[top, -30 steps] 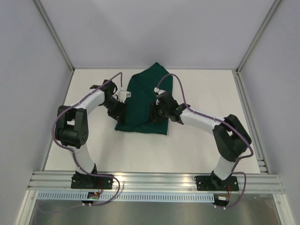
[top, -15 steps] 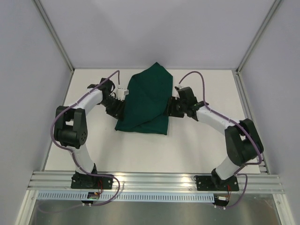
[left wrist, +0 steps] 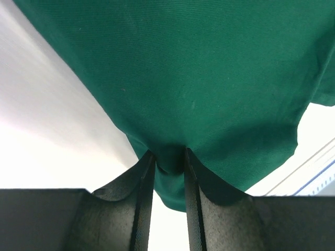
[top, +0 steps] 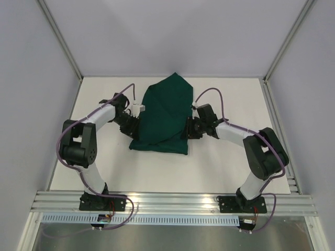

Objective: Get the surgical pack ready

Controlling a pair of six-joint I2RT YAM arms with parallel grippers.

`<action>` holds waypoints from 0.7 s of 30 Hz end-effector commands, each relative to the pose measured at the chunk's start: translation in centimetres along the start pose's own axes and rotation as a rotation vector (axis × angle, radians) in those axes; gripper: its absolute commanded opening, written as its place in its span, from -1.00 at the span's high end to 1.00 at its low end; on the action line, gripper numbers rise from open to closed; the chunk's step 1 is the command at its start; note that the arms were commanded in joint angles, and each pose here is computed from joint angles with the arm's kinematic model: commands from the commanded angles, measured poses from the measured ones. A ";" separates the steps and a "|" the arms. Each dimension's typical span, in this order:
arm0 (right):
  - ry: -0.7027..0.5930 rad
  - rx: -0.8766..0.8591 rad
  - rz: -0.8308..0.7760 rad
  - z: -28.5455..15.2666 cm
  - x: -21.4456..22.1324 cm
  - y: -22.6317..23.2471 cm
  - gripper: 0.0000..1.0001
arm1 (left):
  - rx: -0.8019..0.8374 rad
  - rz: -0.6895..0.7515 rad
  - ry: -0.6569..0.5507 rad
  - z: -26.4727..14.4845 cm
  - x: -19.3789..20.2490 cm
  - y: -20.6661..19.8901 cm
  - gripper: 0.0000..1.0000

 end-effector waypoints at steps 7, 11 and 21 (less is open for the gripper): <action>0.093 -0.069 -0.072 -2.5 3.1 1.9 0.35 | 0.114 0.109 0.143 -0.4 6.3 -5.0 0.34; 0.158 -0.061 -0.085 -4.8 4.9 1.9 0.21 | 0.087 0.164 0.180 -2.1 6.9 -5.6 0.28; -0.004 0.035 -0.160 -10.8 -2.0 2.6 -0.12 | 0.047 0.301 0.016 -10.4 3.2 -8.9 0.00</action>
Point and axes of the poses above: each gripper's point midway between its finger pads, its own z axis out along the fingers, its own y axis along the line the jaws close on, x = y × z, the point moved 6 cm from there along -z, back along the fingers, and after that the axes turned 1 degree about z, right-handed, at the moved point
